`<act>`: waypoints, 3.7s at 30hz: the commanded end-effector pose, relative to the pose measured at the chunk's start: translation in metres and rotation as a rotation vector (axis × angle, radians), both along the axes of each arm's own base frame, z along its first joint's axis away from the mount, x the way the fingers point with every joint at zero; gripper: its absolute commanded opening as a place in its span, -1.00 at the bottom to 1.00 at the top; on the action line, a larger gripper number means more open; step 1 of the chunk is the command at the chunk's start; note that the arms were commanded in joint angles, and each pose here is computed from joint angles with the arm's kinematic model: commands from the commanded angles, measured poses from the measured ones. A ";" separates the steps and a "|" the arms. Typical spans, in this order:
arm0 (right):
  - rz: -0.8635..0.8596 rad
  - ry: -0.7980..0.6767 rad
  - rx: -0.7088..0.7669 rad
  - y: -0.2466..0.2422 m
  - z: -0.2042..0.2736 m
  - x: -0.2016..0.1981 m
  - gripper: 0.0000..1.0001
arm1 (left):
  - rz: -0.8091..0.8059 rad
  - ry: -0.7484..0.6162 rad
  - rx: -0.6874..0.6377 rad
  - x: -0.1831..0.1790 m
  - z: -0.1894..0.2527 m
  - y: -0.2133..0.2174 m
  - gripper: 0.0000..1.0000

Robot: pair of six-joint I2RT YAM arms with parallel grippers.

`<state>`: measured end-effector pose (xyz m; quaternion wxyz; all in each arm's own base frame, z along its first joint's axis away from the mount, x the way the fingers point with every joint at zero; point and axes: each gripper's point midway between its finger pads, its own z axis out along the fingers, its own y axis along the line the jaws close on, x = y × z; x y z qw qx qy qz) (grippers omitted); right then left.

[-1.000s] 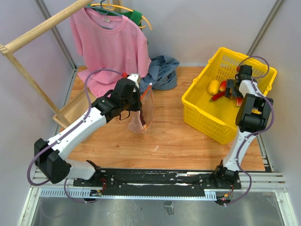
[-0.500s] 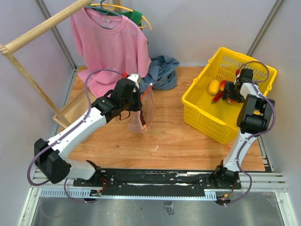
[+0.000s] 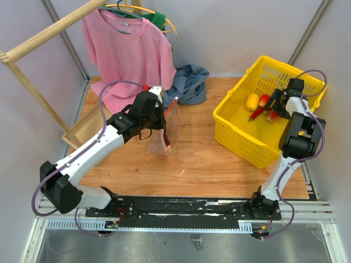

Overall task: Place the food in the zip-top bag and seal the zipper
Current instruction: Pick up the fake fruit from the bin, then place the fake fruit in the zipper food storage bag.

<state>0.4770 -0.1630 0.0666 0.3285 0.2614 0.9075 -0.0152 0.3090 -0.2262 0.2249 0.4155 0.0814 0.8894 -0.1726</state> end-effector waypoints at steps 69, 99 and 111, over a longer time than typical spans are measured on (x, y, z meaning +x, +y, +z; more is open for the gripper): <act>0.292 -0.560 -0.052 0.138 0.264 -0.101 -0.99 | -0.053 -0.019 -0.064 -0.001 0.020 -0.011 -0.99; 0.877 -0.784 0.421 0.418 0.332 -0.197 -0.99 | -0.026 0.032 -0.119 0.003 0.020 -0.024 -0.99; 0.852 -0.506 0.391 0.447 0.251 -0.189 -0.99 | 0.009 0.029 -0.099 0.005 0.018 -0.017 -0.99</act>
